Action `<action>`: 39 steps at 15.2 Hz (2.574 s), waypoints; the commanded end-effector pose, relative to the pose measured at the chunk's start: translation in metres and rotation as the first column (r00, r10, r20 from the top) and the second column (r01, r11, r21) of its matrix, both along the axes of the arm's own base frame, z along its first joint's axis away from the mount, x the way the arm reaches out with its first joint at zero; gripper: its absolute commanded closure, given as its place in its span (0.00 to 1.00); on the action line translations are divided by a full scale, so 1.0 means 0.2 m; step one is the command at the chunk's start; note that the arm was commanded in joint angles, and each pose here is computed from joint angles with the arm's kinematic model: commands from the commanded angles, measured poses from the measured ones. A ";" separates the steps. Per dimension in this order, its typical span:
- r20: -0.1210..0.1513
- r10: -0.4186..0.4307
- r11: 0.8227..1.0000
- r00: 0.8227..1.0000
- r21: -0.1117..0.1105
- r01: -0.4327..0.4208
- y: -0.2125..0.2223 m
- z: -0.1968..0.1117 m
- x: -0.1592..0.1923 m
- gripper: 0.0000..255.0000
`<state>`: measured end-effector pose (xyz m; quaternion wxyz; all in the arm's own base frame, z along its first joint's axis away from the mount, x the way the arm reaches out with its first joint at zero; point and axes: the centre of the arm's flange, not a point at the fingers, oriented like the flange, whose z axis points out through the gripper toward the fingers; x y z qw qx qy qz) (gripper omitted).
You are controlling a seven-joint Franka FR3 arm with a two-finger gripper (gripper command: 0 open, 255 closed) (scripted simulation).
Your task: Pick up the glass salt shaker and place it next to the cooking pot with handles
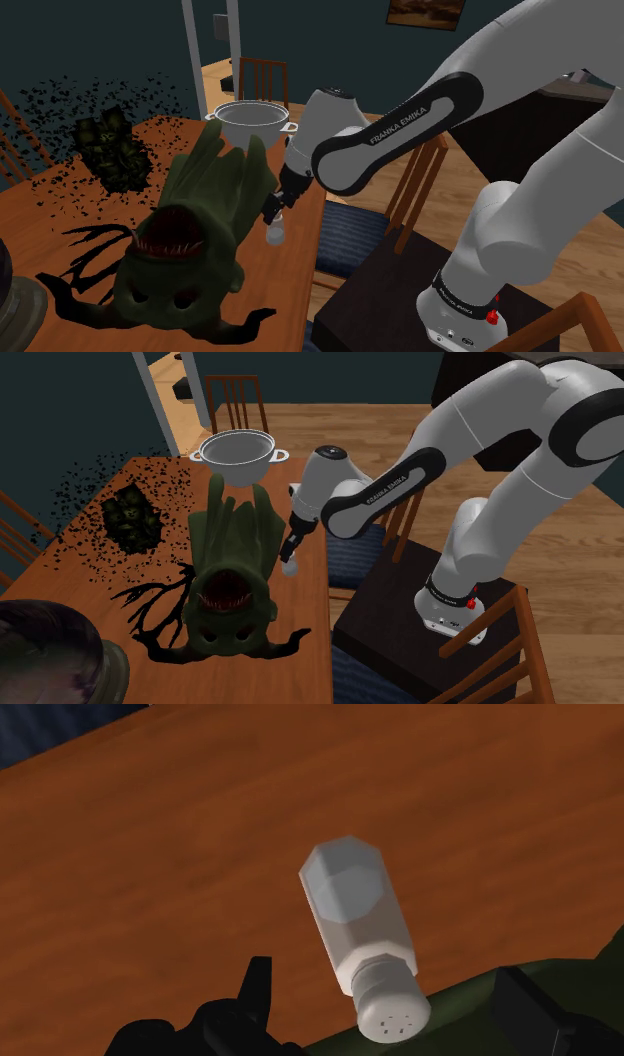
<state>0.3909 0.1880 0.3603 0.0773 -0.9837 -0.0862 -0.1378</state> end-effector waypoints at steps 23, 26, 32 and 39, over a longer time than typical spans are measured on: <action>-0.037 -0.011 1.000 0.999 -0.003 0.011 0.00 0.18 0.00 1.00; -0.037 -0.011 1.000 0.999 -0.003 0.011 0.00 0.26 0.00 1.00; -0.037 -0.011 1.000 0.999 -0.003 0.011 0.00 0.42 0.00 1.00; -0.037 -0.011 1.000 0.999 -0.003 0.011 0.00 0.60 0.00 1.00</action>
